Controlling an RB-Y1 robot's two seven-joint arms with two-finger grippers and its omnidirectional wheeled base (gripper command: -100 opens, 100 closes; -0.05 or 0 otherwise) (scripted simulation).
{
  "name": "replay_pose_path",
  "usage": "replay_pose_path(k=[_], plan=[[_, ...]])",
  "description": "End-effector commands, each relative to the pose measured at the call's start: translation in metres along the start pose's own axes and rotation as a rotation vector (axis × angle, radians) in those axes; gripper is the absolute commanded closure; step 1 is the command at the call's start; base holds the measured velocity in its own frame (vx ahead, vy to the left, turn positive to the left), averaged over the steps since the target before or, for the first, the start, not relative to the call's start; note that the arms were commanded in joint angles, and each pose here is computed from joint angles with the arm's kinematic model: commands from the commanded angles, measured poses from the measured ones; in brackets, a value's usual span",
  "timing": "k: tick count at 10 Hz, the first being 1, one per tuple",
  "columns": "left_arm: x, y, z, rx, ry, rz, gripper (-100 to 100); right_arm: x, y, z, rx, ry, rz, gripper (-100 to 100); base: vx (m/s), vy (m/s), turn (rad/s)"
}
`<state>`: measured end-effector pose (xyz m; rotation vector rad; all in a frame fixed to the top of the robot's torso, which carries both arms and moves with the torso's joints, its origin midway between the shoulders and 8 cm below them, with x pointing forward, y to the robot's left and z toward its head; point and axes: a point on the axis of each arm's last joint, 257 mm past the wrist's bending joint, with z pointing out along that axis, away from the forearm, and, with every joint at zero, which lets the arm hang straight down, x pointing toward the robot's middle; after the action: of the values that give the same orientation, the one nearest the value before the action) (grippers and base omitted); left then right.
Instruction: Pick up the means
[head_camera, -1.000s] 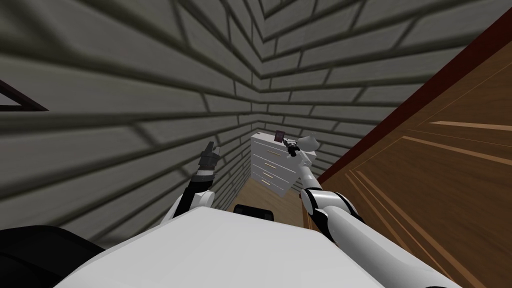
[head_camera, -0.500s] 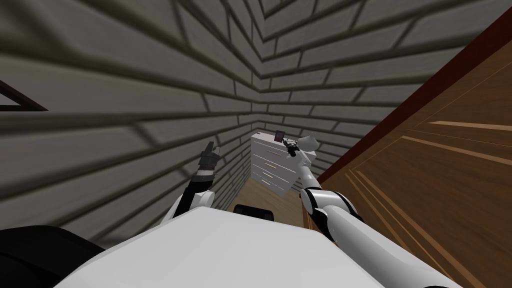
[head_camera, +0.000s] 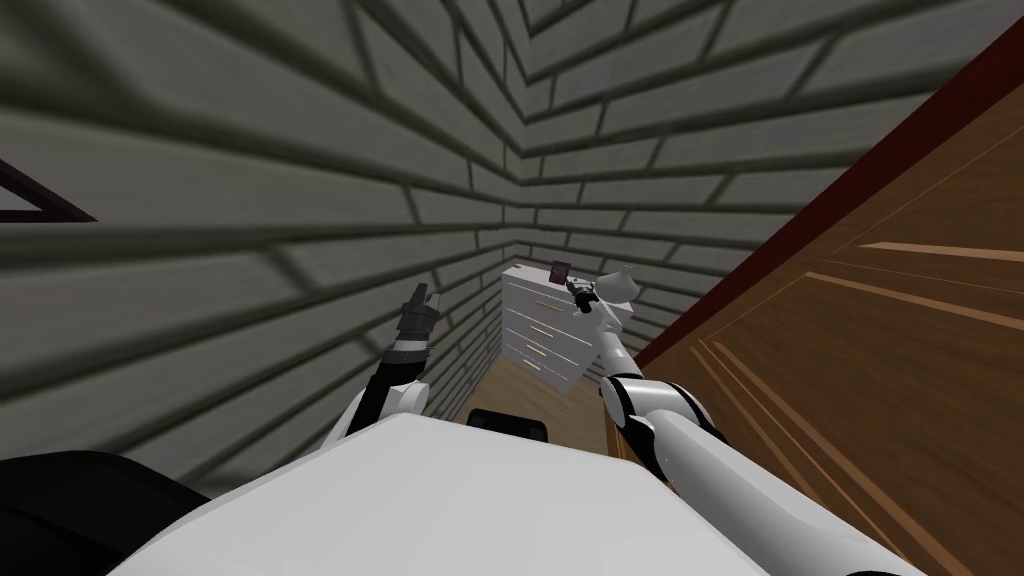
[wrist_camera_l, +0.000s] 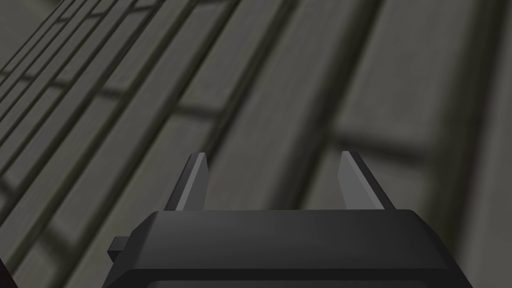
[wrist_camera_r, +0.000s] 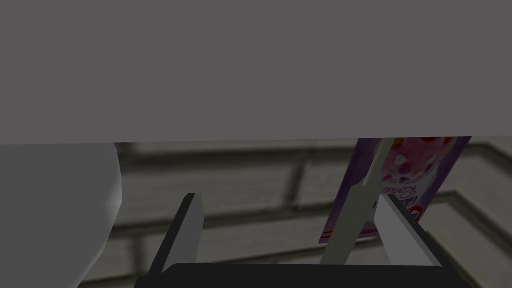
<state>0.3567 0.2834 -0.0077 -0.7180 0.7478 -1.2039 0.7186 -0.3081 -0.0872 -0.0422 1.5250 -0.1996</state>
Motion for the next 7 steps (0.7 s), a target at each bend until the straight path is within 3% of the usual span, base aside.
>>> replay_pose_path(k=[1,7], plan=[[0.0000,0.0000,0.0000,0.000,0.000,0.000,0,0.0002,0.0001,-0.0001,0.000,0.000,-0.001,-100,0.000,0.000,0.000],[0.0000,0.0000,0.0000,0.000,0.000,0.000,0,0.0034,-0.0002,0.0004,0.003,0.009,-0.008,-100,0.000,0.002,0.000]])
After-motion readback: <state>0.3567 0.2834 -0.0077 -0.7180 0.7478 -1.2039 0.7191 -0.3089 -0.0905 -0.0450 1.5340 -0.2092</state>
